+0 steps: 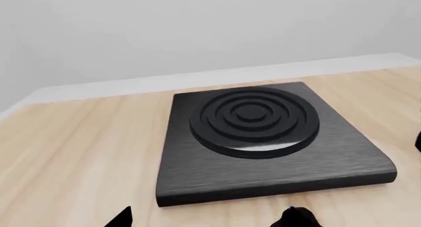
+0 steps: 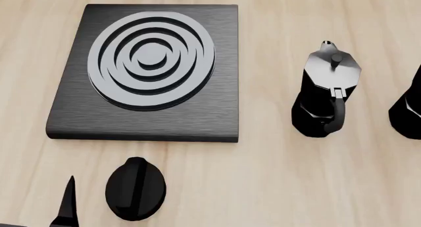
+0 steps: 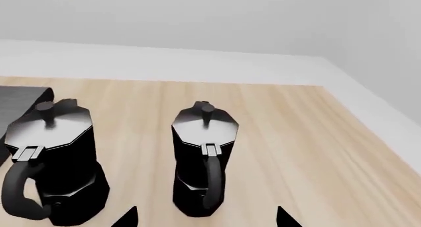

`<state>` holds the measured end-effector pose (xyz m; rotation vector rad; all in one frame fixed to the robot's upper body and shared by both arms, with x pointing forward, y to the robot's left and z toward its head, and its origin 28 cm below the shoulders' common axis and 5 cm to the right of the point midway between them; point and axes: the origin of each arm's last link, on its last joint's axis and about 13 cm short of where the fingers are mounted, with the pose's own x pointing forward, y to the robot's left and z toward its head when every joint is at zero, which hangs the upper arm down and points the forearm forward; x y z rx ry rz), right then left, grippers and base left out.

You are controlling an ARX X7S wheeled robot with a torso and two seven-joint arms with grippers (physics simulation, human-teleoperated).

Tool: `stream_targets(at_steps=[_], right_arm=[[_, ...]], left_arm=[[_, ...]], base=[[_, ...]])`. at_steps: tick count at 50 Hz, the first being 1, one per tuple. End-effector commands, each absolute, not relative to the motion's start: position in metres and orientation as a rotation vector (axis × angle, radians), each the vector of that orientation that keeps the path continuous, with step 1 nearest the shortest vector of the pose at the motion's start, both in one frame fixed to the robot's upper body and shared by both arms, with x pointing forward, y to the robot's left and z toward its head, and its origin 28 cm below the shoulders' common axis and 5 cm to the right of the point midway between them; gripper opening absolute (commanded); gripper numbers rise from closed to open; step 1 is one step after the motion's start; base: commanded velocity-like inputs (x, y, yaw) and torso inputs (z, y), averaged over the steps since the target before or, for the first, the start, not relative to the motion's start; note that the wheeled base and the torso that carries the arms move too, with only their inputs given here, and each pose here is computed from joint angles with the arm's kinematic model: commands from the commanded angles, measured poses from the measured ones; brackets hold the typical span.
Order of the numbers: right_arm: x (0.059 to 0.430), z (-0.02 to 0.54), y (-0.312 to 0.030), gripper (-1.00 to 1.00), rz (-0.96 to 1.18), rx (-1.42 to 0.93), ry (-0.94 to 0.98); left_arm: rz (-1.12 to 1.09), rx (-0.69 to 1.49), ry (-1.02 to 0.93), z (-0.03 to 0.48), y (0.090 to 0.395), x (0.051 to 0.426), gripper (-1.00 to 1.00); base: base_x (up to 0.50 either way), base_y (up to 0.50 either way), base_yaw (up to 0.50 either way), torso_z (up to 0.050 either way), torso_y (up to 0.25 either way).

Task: Put the right moka pot on the stove.

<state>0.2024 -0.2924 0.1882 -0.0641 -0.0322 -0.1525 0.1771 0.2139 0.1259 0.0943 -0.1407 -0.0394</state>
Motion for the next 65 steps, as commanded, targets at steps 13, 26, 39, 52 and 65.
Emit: stream_targets(at_steps=[13, 26, 39, 52, 65], right_arm=[[0.23, 0.181, -0.307, 1.0, -0.158, -0.021, -0.024], [0.242, 0.178, -0.309, 1.0, -0.166, -0.023, -0.008], [0.252, 0.176, -0.309, 1.0, -0.161, -0.033, 0.005], [0.259, 0.174, -0.311, 1.0, -0.166, -0.034, 0.015], [0.265, 0.168, -0.314, 1.0, -0.177, -0.032, 0.029]], left_arm=[[-0.043, 0.088, -0.142, 0.131, 0.213, 0.177, 1.0], [-0.045, 0.085, -0.138, 0.119, 0.213, 0.177, 1.0], [-0.049, 0.071, -0.127, 0.137, 0.214, 0.178, 1.0], [-0.054, 0.064, -0.121, 0.137, 0.214, 0.179, 1.0], [-0.057, 0.039, -0.096, 0.138, 0.214, 0.18, 1.0]], base=[[0.0, 0.0, 0.0, 0.0, 0.0], [0.0, 0.0, 0.0, 0.0, 0.0], [0.0, 0.0, 0.0, 0.0, 0.0], [0.0, 0.0, 0.0, 0.0, 0.0], [0.0, 0.0, 0.0, 0.0, 0.0]])
